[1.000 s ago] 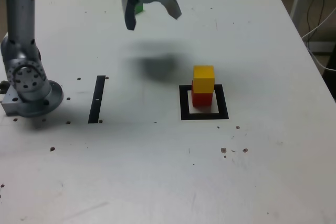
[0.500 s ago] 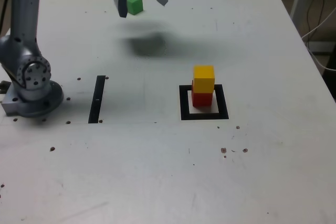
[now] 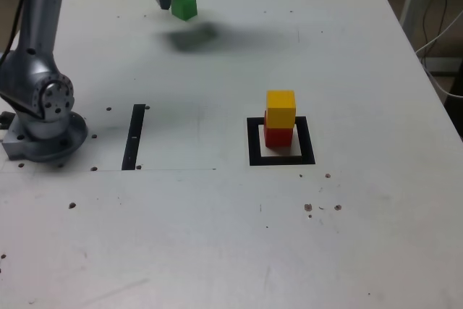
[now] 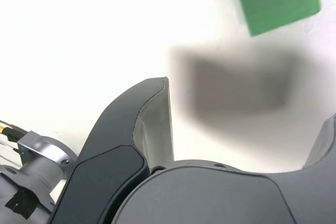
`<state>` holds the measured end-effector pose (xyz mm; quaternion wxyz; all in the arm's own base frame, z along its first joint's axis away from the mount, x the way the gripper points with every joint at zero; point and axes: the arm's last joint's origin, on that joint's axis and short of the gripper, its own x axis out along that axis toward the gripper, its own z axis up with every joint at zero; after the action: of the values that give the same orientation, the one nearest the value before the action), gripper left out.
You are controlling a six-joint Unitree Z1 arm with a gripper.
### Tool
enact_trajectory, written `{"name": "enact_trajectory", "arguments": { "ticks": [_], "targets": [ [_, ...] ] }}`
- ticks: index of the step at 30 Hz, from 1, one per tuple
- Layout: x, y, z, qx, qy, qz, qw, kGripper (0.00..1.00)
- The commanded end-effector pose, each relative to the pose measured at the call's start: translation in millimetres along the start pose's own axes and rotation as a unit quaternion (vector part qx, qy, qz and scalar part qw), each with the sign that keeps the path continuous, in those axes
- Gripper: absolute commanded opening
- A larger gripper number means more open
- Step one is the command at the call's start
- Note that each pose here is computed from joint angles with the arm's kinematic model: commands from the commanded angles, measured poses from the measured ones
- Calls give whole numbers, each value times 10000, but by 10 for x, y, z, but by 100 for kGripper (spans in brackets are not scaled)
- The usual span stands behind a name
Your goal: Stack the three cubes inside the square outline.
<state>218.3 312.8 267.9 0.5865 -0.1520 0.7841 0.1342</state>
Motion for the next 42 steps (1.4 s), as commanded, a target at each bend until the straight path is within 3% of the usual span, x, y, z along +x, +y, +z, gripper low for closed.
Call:
{"name": "enact_trajectory", "arguments": {
  "ticks": [1, 13, 24, 33, 42],
  "targets": [
    [26, 77, 22, -52, 36, -33, 10000, 100],
    [141, 531, 125, -389, 31, -126, 9992, 100],
    [188, 670, 208, -536, 18, -209, 9983, 99],
    [272, 630, 209, -1274, 141, -519, 9904, 99],
    [291, 636, 225, -1372, 156, -529, 9890, 99]
  ]
}}
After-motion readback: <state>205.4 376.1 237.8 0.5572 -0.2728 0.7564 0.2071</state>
